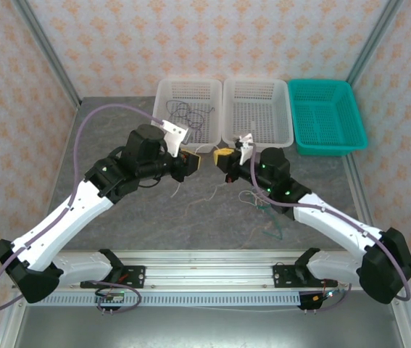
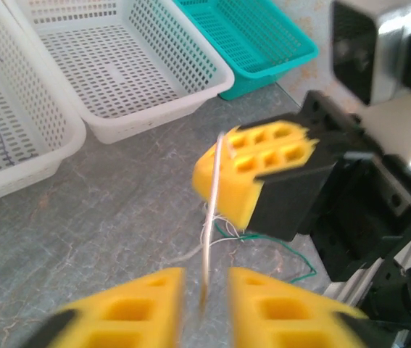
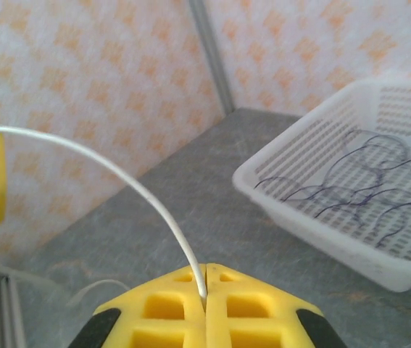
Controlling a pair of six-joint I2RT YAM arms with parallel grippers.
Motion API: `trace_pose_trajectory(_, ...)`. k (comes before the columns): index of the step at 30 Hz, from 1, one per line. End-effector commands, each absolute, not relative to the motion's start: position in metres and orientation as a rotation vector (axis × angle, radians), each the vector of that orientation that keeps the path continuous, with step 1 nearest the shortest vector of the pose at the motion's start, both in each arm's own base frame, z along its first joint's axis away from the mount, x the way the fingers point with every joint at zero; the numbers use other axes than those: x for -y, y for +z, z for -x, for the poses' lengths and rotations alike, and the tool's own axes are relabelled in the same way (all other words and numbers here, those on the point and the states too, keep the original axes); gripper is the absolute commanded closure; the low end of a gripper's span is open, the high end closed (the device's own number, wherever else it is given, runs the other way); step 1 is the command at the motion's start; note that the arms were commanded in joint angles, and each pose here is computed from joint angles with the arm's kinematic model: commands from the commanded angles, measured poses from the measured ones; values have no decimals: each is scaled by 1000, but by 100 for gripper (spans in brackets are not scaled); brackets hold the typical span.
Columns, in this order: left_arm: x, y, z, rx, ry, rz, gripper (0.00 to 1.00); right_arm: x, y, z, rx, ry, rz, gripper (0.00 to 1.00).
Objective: Untangle the cables
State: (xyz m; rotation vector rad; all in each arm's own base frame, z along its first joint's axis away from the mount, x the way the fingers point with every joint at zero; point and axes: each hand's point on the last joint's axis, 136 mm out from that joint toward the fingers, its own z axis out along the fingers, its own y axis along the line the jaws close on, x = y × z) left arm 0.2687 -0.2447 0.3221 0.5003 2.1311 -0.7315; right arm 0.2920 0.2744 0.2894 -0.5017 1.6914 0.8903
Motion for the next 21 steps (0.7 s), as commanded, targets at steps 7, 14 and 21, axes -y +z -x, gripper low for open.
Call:
trace_pose_trajectory(7,222,377,-248,-1978,-698,-515,42,-192,381,-371,-1658,642,-45,100)
trace_pose_trajectory(14,219,394,-220,-1840,-821,-549,38,-141,393,-460,-1652,490,-266,100)
trace_pose_trajectory(21,213,397,-203,-1797,-879,-546,32,-135,339,-539,-1795,288,-265,100)
